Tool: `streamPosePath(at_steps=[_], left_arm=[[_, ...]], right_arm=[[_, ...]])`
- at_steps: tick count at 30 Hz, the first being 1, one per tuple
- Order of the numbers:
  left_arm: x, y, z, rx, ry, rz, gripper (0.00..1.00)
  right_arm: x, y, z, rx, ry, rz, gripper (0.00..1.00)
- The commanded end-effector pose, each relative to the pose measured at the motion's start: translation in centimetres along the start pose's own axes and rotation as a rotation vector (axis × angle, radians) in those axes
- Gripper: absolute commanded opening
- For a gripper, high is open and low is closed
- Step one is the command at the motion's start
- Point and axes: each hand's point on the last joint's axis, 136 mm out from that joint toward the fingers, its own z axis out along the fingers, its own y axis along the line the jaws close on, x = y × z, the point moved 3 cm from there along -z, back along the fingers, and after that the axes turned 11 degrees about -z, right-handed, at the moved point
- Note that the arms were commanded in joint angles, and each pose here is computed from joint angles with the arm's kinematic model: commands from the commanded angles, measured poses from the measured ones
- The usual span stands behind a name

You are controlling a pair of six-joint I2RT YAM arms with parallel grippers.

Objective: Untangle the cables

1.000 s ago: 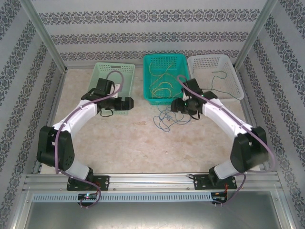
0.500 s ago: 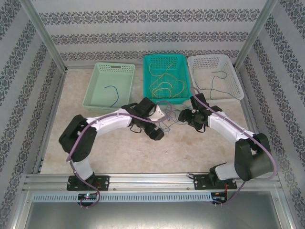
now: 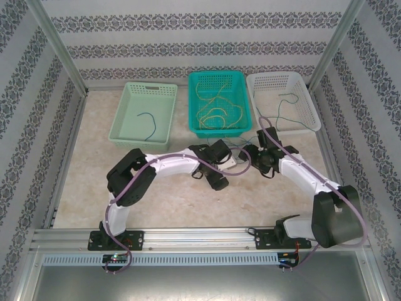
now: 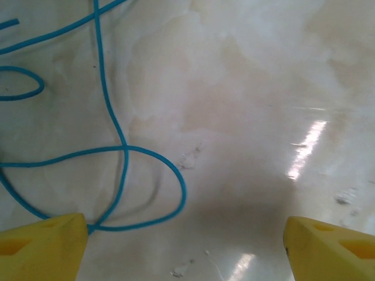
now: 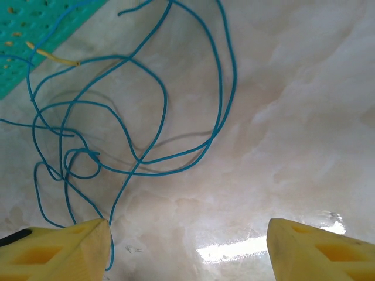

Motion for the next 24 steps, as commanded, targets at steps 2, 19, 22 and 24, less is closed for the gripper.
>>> streamPosePath(at_steps=[2, 19, 22, 24], left_arm=[[-1.1, 1.4, 1.4, -0.132, 0.003, 0.005, 0.82], [-1.2, 0.8, -3.4, -0.083, -0.110, -0.045, 0.00], [-1.1, 0.8, -7.1, -0.064, -0.196, -0.081, 0.00], [-1.3, 0.6, -9.3, -0.035, -0.250, -0.084, 0.00]], right_arm=[[0.1, -0.8, -0.9, -0.007, -0.034, 0.030, 0.71], [0.7, -1.1, -2.0, -0.041, -0.061, 0.003, 0.71], [0.6, 0.2, -2.6, -0.080, -0.091, -0.037, 0.70], [0.6, 0.9, -2.7, -0.107, -0.108, -0.046, 0.70]])
